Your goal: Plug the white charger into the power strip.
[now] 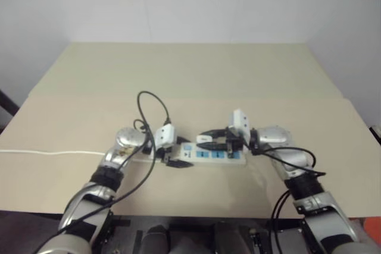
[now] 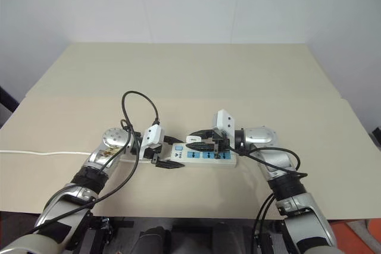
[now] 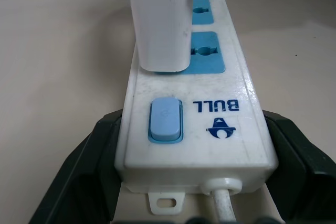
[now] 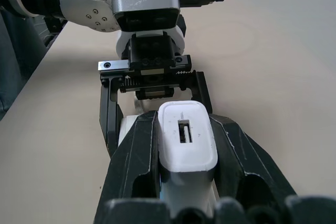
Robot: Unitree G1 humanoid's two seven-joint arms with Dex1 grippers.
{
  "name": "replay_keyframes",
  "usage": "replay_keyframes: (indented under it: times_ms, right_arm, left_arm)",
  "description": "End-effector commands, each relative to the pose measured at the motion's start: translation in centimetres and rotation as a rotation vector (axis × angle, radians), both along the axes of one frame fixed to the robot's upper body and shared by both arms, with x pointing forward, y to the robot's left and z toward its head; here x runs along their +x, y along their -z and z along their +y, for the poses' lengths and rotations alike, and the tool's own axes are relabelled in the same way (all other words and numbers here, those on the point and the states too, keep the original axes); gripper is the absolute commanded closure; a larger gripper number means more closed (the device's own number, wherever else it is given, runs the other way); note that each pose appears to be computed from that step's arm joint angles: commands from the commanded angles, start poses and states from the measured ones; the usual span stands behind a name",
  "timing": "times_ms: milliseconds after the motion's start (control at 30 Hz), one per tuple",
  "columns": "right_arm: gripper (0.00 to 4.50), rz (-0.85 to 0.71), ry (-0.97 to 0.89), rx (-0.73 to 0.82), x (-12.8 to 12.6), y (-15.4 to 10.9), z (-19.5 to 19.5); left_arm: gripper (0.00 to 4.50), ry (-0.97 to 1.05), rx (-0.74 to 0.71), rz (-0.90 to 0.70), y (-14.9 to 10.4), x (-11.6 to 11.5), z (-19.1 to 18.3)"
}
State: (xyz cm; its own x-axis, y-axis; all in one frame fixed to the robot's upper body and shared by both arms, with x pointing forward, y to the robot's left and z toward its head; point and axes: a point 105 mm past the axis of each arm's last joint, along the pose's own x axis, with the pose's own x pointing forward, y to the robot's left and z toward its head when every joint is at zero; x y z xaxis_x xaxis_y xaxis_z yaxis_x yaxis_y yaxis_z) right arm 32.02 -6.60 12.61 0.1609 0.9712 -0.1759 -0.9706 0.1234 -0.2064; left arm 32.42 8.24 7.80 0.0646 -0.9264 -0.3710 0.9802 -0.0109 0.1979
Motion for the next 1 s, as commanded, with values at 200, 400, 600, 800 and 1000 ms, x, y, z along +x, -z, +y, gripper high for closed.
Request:
replay_keyframes:
  times_ms: [200,400,600,800,1000]
  right_arm:
    - [3.35,0.087,0.009,-0.095,-0.5,3.7,0.4]
    - [3.35,0.118,0.069,-0.109,-0.3,4.7,-1.3]
    - [3.35,0.131,0.1,-0.126,-0.2,5.3,-2.7]
    - [3.35,0.125,0.084,-0.123,0.0,5.1,-2.1]
    - [3.35,0.114,0.019,-0.12,-0.2,4.5,-0.7]
  left_arm:
    - [1.2,-0.026,0.013,-0.016,0.0,-0.2,0.8]
    - [1.2,-0.035,0.018,-0.016,0.0,-0.2,1.2]
    - [1.2,-0.038,0.024,-0.02,-0.2,-0.1,1.4]
    - [1.2,-0.037,0.027,-0.022,-0.2,-0.1,1.5]
    - [1.2,-0.034,0.027,-0.022,-0.1,-0.2,1.4]
